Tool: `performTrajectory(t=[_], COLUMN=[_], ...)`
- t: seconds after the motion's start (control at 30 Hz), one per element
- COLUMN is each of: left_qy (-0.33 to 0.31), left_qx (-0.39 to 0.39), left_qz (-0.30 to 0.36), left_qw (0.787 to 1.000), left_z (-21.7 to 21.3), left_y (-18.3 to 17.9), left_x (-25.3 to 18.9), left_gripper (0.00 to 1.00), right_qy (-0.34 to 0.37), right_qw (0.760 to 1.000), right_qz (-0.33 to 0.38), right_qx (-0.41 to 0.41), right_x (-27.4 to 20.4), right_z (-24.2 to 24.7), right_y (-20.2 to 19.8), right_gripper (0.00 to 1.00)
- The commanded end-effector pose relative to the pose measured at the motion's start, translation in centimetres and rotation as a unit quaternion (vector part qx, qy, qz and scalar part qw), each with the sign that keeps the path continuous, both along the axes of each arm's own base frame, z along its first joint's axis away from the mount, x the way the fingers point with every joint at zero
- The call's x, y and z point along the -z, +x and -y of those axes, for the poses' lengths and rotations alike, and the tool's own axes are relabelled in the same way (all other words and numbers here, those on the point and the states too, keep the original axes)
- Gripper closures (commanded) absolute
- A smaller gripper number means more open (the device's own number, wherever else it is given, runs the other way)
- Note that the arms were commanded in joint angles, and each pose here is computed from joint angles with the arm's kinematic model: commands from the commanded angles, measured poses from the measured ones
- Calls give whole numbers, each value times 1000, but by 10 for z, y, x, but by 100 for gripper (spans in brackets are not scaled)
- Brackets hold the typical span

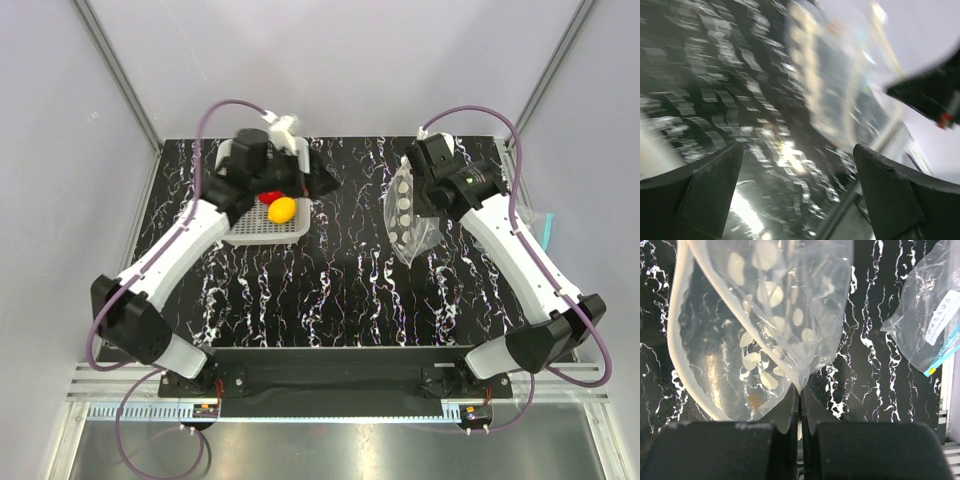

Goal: Place the food in the zip-top bag and seal the zipper
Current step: Open the zipper of the food storage bag, then pick up the fake fruit from the bin.

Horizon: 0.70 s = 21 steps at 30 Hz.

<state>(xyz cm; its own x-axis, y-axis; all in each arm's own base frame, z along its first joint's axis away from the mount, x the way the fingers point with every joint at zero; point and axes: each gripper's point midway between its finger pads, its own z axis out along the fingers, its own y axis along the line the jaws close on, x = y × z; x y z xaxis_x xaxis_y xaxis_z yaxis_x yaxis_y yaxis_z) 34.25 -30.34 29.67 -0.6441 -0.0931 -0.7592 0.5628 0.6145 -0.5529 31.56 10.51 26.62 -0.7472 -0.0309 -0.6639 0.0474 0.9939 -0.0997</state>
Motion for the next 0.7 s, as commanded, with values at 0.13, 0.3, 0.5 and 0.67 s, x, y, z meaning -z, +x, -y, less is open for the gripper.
performTrajectory(t=[0.13,0.3,0.5,0.67], left_qy=[172,313,324,352], left_qx=[-165,-233,-200,-206], left_qz=[-22,-72,-108,-114], left_qw=[971,918,918,906], left_z=[-118,-166,-160,-163], left_y=[41,70,89,110], left_x=[53,113,155,185], left_gripper=[1,1,1,1], right_qy=[16,25,33,38], right_qw=[1000,999,998,998], right_qz=[5,-1,10,10], right_qx=[-26,-42,-46,-50], right_x=[-1,0,-6,-4], right_z=[-8,-12,-8,-8], right_y=[-2,-8,-17,-22], right_gripper=[100,100,100,100])
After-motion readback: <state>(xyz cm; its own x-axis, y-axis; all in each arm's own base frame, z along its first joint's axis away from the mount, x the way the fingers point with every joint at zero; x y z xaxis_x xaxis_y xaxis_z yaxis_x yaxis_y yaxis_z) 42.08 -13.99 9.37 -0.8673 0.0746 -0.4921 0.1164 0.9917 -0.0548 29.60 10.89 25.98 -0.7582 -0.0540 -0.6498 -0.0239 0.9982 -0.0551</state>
